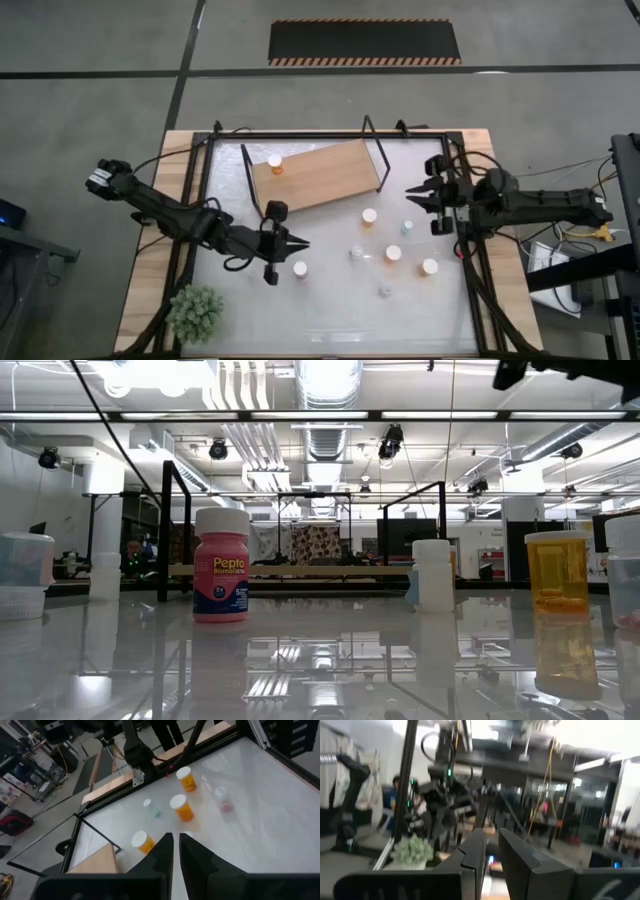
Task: Pick and place medicine bottles onto shelf by color
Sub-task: Put the big pink pill bottle on the shelf
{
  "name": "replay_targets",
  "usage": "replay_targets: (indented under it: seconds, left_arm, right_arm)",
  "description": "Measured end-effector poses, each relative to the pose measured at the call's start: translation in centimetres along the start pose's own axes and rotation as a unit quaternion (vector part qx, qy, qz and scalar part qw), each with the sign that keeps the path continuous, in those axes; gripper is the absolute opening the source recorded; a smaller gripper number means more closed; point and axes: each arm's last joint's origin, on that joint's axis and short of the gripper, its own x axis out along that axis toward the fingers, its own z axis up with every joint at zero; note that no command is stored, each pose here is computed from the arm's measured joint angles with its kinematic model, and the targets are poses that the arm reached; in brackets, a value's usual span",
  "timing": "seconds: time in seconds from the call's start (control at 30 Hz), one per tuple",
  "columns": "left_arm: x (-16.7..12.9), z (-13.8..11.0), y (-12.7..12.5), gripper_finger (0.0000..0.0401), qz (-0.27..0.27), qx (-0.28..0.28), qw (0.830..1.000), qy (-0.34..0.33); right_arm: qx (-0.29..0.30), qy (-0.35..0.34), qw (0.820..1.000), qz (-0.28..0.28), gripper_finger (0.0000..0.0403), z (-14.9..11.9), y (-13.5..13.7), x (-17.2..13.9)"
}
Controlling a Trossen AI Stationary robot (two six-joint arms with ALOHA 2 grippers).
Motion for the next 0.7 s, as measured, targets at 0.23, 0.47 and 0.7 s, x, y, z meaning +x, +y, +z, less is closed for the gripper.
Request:
replay_targets:
  seconds: [0.23,0.47,0.7]
  left_arm:
    - [-1.8,-1.4,0.6,0.0013,0.007,-0.009,1.0,-0.021]
    - [-3.6,-3.6,1.0,0.0013,0.04,-0.009,0.996,-0.082]
    - [-5.0,-5.4,1.3,0.0013,0.066,0.007,0.99,-0.128]
  right_arm:
    - [0.009,0.135,0.99,0.025,0.0052,1.6,-0.7,3.4]
    - [0.039,0.242,0.968,0.045,0.0052,2.4,-1.1,6.3]
    - [0.088,0.321,0.94,0.072,0.0052,2.4,0.0,9.4]
